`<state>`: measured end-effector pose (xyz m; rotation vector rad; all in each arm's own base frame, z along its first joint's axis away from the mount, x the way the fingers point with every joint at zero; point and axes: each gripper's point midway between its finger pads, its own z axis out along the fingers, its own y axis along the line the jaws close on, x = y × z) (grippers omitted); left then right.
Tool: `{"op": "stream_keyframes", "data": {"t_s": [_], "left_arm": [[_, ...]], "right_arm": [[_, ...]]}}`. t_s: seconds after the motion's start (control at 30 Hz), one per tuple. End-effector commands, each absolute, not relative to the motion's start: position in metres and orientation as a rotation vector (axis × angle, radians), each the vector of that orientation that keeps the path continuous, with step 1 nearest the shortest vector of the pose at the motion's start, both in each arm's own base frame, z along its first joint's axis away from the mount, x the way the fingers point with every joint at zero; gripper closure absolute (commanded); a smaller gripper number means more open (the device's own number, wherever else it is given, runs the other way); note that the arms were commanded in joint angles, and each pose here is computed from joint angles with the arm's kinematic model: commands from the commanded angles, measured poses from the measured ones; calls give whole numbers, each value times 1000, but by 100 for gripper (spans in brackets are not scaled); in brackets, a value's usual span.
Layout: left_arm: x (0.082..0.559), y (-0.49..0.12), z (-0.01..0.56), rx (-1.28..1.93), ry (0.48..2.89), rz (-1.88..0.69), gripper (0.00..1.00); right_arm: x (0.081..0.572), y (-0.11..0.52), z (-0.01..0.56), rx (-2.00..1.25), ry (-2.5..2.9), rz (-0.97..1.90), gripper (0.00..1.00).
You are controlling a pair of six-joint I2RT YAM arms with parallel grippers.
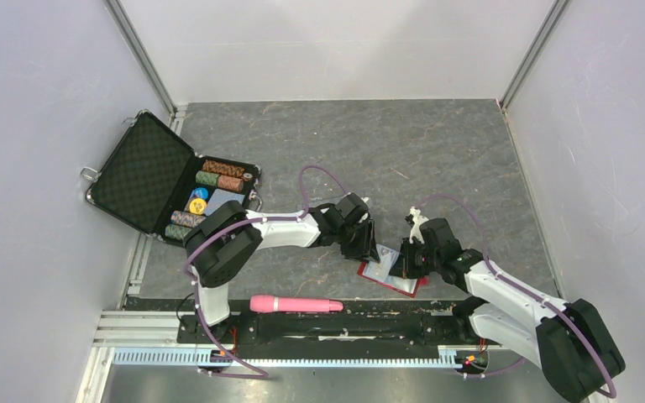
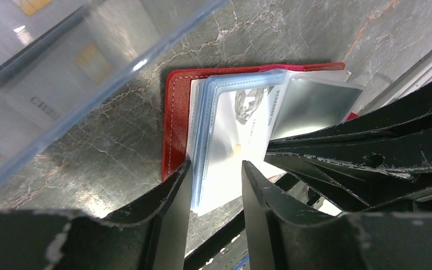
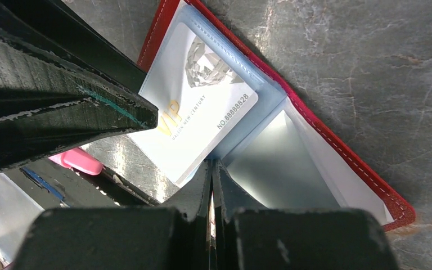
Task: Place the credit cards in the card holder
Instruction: Turn over the card slot in the card holder.
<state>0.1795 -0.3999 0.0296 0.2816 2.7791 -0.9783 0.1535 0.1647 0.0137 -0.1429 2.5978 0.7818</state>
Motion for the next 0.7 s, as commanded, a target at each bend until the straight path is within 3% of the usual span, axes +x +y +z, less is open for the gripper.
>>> {"op": "stream_keyframes", "data": {"t_s": [0.0, 0.2, 0.37, 0.67], "left_arm": [[174, -414, 33, 396, 2736, -1013, 57], [171, -417, 51, 449, 2696, -969, 55], [169, -411, 55, 539, 2713, -766, 41], [167, -410, 54, 603, 2723, -616, 39]], "right_arm": [[144, 155, -5, -137, 2653, 720, 100], [143, 155, -6, -141, 2656, 722, 100], [142, 155, -6, -145, 2656, 728, 100], [140, 156, -7, -151, 2658, 741, 100]]}}
